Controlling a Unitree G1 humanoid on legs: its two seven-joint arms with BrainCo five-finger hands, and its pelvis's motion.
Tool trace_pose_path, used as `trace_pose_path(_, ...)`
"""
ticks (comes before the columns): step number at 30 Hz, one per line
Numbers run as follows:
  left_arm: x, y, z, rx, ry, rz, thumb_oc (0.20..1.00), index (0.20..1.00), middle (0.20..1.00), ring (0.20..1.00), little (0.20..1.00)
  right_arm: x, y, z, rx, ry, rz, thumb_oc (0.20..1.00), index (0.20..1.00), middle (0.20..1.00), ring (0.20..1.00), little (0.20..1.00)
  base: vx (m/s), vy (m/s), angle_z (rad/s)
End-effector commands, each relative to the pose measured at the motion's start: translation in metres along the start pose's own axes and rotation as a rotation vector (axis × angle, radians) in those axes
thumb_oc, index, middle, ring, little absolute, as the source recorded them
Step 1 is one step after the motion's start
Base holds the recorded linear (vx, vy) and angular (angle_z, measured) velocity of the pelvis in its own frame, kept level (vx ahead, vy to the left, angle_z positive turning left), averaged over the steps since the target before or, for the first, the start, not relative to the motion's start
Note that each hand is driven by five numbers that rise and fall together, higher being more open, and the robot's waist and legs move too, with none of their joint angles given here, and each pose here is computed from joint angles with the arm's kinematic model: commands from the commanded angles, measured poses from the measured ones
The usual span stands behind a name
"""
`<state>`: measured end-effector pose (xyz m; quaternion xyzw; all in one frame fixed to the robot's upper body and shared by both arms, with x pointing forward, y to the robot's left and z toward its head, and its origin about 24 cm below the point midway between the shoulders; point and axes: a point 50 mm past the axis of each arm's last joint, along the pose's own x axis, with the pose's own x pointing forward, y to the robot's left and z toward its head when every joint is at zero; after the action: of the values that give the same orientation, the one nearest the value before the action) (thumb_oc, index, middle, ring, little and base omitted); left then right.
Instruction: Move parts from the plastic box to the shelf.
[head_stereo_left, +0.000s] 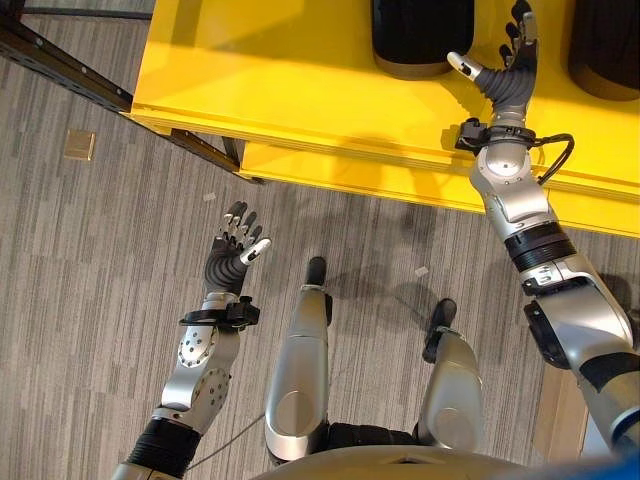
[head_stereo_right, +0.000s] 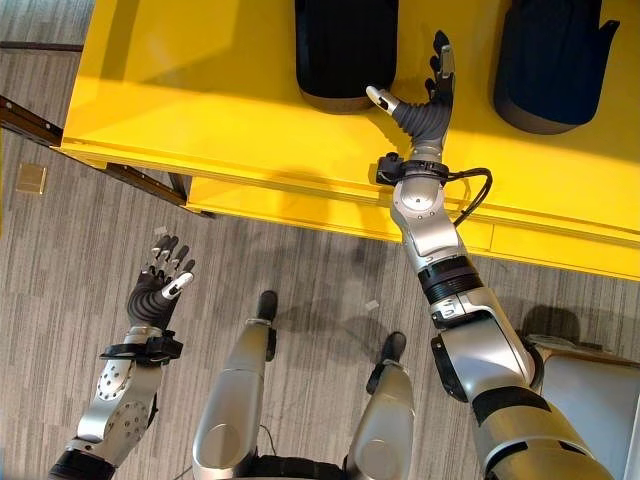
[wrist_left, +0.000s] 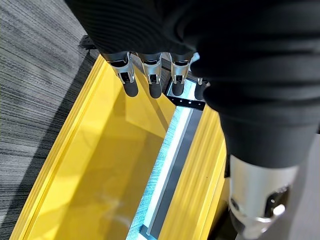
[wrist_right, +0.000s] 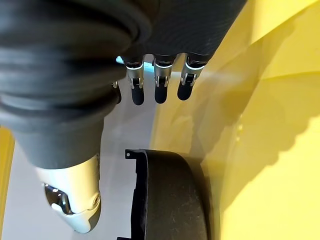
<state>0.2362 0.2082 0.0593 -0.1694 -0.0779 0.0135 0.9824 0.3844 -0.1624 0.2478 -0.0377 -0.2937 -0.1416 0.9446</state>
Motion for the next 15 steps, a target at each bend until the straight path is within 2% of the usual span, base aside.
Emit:
trace_pose_path(1, -0.001, -0.003, 0.019, 0.020, -0.079, -0.064, 1.000, 1.000, 1.000, 1.000, 1.000, 0.018, 0.003, 0.035, 0.055, -0.141, 0.007, 1.000, 1.000, 1.000, 1.000, 1.000, 0.00, 0.000, 0.00)
trace_pose_path(15, -0.001, -0.002, 0.018, 0.014, -0.076, -0.053, 1.000, 1.000, 1.000, 1.000, 1.000, 0.013, 0.019, 0.036, 0.069, -0.134, 0.076, 1.000, 1.000, 1.000, 1.000, 1.000, 0.00, 0.000, 0.00)
